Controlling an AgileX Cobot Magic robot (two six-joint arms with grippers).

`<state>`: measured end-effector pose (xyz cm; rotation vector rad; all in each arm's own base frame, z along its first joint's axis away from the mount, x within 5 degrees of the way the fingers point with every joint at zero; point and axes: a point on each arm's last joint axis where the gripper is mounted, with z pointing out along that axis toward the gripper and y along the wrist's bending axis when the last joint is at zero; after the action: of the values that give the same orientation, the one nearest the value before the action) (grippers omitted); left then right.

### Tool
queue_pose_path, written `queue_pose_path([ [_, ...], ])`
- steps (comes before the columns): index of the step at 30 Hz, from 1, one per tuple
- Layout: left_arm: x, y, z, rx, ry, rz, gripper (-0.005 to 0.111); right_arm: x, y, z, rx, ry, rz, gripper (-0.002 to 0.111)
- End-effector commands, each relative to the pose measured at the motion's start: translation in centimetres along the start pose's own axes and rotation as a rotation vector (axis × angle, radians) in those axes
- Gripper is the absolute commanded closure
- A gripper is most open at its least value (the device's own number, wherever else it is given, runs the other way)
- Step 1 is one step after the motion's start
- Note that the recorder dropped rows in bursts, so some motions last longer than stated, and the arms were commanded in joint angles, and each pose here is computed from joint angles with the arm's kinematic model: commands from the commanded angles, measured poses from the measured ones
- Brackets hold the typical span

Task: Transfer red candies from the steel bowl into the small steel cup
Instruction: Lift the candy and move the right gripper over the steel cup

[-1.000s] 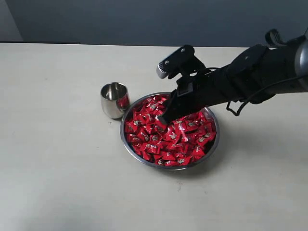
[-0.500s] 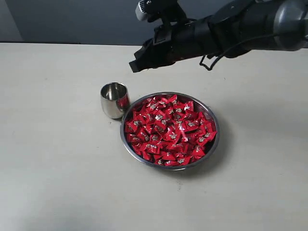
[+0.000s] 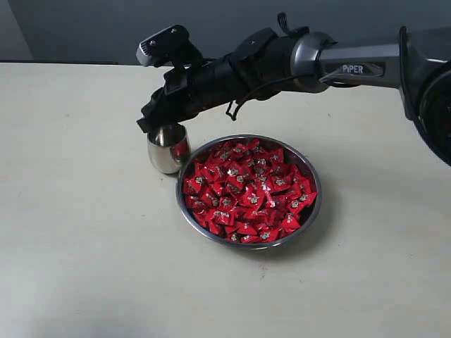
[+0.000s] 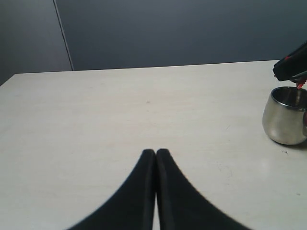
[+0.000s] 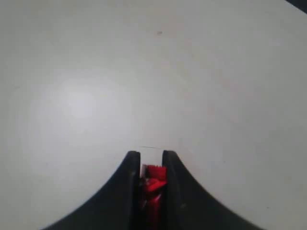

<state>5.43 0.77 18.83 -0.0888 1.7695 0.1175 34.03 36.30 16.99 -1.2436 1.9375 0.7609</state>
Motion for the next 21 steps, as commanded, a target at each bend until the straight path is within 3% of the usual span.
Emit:
queue_pose_path([
  [1,0.09,-0.01,0.0,0.0,-0.003,-0.004,0.106,0.2,-0.32,0.02,0.018,0.034,-0.021,0.102],
  [12,0.09,-0.01,0.0,0.0,-0.003,-0.004,0.106,0.52,-0.37,0.01,0.022,0.068,-0.051,0.102],
  [15,0.09,-0.01,0.0,0.0,-0.003,-0.004,0.106,0.58,-0.34,0.0,0.018,0.076,-0.061,0.091],
  [19,0.09,-0.01,0.0,0.0,-0.003,-0.004,0.106,0.51,-0.43,0.01,0.029,0.068,-0.038,0.068],
  [21,0.09,-0.01,0.0,0.0,-0.003,-0.004,0.106,0.51,-0.44,0.01,0.031,0.067,-0.038,0.068],
])
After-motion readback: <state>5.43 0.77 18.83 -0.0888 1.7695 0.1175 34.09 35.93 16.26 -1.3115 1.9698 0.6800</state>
